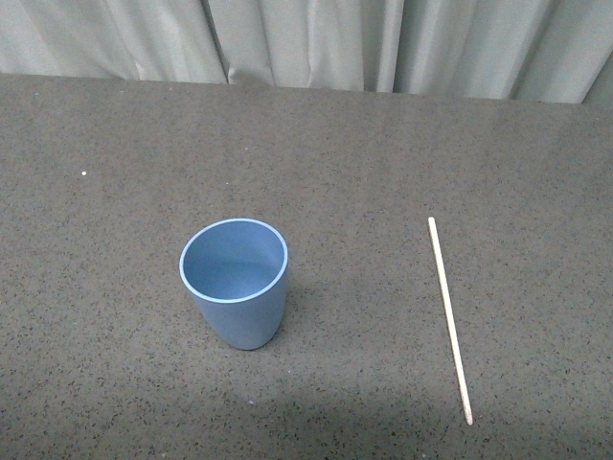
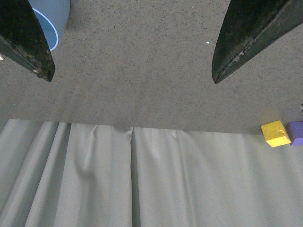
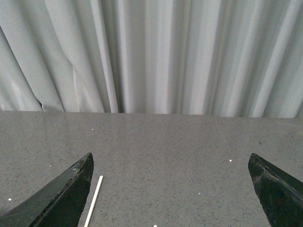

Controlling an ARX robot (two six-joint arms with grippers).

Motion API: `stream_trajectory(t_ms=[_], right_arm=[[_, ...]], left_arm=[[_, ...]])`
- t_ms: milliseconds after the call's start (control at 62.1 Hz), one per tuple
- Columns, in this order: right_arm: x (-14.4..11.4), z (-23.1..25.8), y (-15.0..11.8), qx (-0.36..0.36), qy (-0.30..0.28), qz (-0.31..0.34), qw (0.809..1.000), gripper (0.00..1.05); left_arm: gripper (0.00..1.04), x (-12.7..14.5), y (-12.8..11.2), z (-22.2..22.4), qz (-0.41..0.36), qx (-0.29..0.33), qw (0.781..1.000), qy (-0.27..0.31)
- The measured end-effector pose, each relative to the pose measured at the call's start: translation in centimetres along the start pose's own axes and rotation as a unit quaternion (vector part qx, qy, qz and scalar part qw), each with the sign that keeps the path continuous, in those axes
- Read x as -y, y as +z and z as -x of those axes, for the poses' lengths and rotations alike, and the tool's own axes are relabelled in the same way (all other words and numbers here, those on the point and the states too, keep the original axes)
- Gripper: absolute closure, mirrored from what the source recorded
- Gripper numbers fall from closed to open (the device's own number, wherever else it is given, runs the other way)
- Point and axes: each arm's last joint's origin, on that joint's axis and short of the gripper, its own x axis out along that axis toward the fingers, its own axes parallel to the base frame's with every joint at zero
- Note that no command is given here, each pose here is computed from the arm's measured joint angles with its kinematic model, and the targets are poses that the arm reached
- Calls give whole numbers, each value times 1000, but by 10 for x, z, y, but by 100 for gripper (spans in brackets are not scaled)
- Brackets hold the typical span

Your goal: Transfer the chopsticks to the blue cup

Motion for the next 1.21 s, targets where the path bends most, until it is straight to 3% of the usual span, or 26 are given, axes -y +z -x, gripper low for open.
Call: stream_trajectory(t_ms=[338,451,708,789,869,1078,1207], right_arm=[[0,0,0,0,0,0,1000,9],[-2,-6,-2,-81,-79,65,992,9],[-19,-58,-2,-217,18,50,975,9],[-30,-84,-12,-282,54,36,957,9],[-44,-114,-32,-364,74,24,928,9],[-68,-161,-61,-466,75,2,881,9],[-80,-182,-74,-500,77,-7,863,9]], left_arm=[[7,0,0,0,0,0,1000,0],[7,0,0,0,0,0,1000,1],[7,0,0,0,0,0,1000,0],[7,0,0,0,0,0,1000,0],[7,0,0,0,0,0,1000,0],[7,0,0,0,0,0,1000,0],[7,0,0,0,0,0,1000,0]])
